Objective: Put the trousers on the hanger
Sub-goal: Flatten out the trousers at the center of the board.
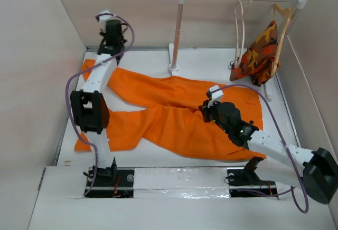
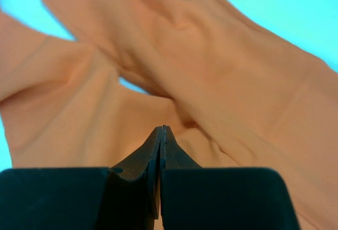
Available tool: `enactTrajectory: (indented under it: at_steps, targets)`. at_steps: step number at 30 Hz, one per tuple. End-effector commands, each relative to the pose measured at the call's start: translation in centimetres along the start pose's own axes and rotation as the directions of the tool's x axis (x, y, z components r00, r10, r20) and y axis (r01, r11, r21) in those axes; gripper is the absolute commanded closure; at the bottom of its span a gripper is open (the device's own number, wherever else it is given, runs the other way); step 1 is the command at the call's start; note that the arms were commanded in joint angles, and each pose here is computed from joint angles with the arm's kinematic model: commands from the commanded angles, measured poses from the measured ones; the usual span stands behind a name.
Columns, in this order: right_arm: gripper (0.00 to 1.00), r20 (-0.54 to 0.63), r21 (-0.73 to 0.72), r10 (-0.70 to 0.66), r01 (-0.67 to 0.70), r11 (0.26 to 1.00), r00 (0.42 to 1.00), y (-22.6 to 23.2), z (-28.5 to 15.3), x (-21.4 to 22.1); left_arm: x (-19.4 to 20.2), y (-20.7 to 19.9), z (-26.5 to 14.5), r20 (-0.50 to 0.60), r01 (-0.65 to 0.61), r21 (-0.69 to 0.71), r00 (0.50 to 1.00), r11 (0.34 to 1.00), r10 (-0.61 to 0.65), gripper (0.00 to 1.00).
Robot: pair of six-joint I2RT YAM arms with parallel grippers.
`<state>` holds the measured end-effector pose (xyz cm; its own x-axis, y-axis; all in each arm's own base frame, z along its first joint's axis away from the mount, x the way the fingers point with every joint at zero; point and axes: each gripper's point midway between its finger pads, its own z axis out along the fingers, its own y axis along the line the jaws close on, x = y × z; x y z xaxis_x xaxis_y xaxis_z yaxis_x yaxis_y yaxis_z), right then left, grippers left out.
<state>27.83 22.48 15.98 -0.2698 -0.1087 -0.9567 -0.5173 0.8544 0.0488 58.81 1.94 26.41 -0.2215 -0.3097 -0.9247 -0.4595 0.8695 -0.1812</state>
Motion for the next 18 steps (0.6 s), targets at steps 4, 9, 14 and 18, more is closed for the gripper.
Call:
enactTrajectory:
  at_steps: [4, 9, 14, 18]
  targets:
    - [1.0, 0.134, 0.256, 0.195, -0.224, 0.94, 0.971, -7.0, -3.3, -1.3, 4.4, -15.8, -17.2, -0.043, 0.208, 0.603, 0.972, 0.77, -0.229, 0.99]
    - [1.0, 0.191, 0.456, 0.289, -0.345, 0.82, 0.938, -13.2, -6.6, 1.5, 14.8, -15.1, -23.5, -0.125, 0.163, 0.64, 0.986, 0.751, -0.108, 1.0]
    - [1.0, 0.209, 0.579, 0.359, -0.411, 0.704, 0.909, -19.5, -8.4, 4.6, 20.1, -15.7, -30.1, -0.121, 0.09, 0.718, 0.993, 0.69, -0.004, 0.99]
    - [1.0, 0.174, 0.63, 0.434, -0.438, 0.641, 0.884, -23.6, -8.7, 6.9, 20.7, -15.4, -34.0, -0.058, 0.009, 0.749, 0.997, 0.663, 0.052, 0.97]
